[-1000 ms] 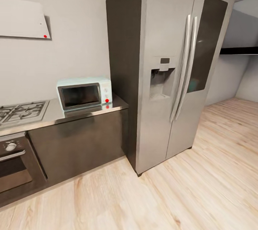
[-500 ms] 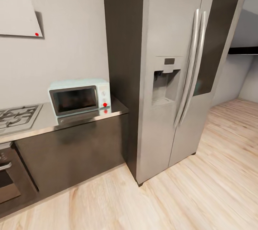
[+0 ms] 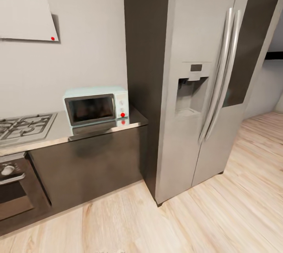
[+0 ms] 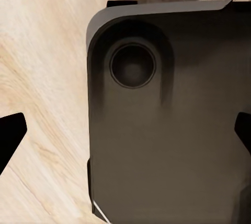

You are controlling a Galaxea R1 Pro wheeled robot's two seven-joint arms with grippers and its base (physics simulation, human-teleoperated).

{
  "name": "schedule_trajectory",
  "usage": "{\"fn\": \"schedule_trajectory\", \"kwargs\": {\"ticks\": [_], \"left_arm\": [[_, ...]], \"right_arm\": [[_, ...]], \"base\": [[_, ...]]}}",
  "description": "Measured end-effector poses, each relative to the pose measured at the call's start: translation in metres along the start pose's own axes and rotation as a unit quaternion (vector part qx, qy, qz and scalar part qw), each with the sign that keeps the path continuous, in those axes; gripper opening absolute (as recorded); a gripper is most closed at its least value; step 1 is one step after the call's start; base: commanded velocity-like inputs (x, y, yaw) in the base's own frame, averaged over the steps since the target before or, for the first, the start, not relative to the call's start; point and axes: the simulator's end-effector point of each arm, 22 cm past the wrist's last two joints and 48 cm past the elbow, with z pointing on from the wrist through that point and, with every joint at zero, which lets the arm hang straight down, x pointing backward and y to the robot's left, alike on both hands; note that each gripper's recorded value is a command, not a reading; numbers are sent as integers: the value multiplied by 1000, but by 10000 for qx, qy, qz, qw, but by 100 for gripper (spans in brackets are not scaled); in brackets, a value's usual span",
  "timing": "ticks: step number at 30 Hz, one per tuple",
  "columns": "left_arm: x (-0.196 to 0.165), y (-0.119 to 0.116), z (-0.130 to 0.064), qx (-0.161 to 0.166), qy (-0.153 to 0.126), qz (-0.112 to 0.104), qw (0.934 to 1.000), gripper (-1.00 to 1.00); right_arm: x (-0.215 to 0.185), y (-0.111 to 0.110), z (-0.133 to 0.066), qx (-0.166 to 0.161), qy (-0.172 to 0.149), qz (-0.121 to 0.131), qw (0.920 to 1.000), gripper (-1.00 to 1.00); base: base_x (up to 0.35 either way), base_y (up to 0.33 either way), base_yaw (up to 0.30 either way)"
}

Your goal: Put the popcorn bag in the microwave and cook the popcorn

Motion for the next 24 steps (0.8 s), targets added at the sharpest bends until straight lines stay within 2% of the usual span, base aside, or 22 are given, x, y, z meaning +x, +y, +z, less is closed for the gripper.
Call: {"fn": "schedule_trajectory", "kwargs": {"ticks": [24], "left_arm": [[0,2,0,-14,4,-8,10000,100]], "right_arm": [[-1,1,0,0,-12,7,10000,100]], "base": [[0,0,273]]}}
